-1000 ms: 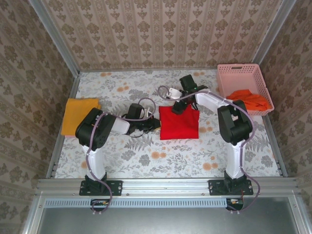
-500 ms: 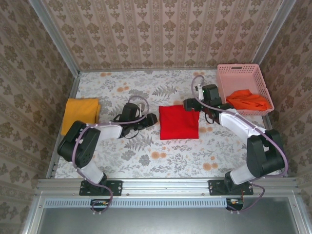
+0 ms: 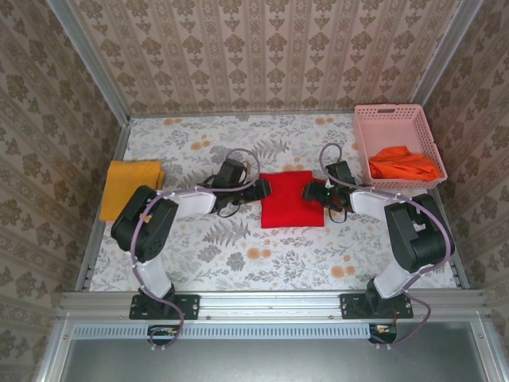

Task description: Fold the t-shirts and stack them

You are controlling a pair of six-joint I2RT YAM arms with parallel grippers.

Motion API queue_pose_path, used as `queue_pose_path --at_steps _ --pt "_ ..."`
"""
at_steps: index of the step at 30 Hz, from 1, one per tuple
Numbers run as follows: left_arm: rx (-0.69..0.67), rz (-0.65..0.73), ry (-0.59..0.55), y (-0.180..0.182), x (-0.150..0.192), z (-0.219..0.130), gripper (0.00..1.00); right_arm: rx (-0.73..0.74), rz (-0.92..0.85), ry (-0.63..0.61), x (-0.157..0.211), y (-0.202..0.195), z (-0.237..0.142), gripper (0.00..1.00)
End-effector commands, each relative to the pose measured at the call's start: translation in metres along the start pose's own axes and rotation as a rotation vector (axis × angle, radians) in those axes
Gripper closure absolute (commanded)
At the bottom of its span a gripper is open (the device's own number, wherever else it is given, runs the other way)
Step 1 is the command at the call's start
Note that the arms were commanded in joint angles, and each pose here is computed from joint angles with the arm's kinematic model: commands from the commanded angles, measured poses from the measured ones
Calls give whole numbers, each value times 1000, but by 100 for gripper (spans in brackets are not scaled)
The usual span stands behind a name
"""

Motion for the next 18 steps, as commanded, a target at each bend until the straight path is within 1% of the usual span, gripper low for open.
queue_pose_path --at_steps 1,2,4,7,11,15,18 --pt "18 -11 39 -3 -1 11 29 -65 26 48 -1 7 13 27" --pt "25 -10 42 -3 -2 14 32 -71 22 58 0 8 16 31" --pt "35 -11 47 -5 -3 19 42 -96 8 83 1 12 20 36" --pt "57 -14 53 -7 -6 24 50 -114 -33 102 4 21 21 38" --pt "82 -12 62 -11 -7 28 57 -132 -73 98 6 33 17 39" --pt "101 -7 57 -16 -9 25 59 -154 -99 108 10 49 15 43" --pt "122 -12 46 -19 -10 20 56 -187 -103 125 13 58 19 50"
Point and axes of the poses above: each hand's point on the last joint's axis, 136 mm out from that joint toward the fingers, its own z axis out along the fingers, its own y axis along the line the jaws close on, x = y × z, the point moved 10 cm from there along -z, back along the fingers, and after that the axes turned 6 degrees about z, right-handed, at the moved point
